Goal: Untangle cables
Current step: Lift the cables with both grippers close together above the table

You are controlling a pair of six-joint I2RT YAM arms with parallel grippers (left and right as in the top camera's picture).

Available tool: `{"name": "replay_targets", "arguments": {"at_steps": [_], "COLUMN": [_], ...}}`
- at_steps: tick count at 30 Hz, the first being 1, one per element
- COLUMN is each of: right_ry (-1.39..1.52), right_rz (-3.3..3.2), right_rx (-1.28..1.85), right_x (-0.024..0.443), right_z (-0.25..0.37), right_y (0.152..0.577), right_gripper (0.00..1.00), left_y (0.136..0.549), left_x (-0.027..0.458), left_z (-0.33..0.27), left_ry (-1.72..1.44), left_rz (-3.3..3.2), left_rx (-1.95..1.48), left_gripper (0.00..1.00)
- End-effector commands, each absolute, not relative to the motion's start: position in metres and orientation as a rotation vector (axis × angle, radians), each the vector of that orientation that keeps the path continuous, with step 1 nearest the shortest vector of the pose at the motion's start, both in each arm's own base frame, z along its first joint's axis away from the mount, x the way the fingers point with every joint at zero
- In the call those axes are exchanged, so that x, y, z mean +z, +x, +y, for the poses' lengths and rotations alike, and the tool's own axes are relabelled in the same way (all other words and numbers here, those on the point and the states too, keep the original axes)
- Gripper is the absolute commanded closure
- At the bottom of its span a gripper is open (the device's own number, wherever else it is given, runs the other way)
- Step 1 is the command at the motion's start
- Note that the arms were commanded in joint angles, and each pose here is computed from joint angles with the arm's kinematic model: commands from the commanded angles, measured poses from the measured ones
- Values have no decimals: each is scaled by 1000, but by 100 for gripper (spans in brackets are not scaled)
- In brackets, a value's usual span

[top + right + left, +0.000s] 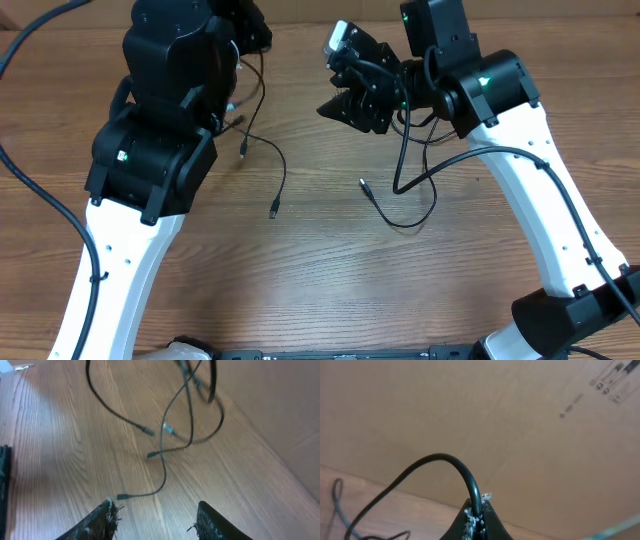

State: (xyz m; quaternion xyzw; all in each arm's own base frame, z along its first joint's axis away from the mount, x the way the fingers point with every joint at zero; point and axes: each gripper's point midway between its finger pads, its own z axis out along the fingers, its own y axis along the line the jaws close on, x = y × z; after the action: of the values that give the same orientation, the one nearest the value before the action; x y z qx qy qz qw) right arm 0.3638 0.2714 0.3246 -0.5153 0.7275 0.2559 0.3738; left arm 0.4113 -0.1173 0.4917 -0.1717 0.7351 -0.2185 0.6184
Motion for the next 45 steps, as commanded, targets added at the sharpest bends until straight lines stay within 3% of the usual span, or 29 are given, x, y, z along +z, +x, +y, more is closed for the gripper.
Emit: {"name": "replay_targets", "arguments": {"at_steps": [1,15,20,45], "right_ry": [-1314,-1336,-1340,-1384], "right_rz": [1810,1694,1713,1657], "right_rx": [655,645,656,696], "right_x": [335,345,336,336], "right_z": [277,302,305,336], "right_y": [366,372,375,362], "right_gripper": [50,50,46,43], "left_y": [398,361,346,317], "left_x": [516,580,595,613], "left_z": [-150,-158,-152,-151], "left_ry": [-428,-343,-331,-268], "left_rz": [1653,1474,1434,1403], "left_rx": [-861,-1094,-1105,-1159], "left_gripper": [96,96,96,96]}}
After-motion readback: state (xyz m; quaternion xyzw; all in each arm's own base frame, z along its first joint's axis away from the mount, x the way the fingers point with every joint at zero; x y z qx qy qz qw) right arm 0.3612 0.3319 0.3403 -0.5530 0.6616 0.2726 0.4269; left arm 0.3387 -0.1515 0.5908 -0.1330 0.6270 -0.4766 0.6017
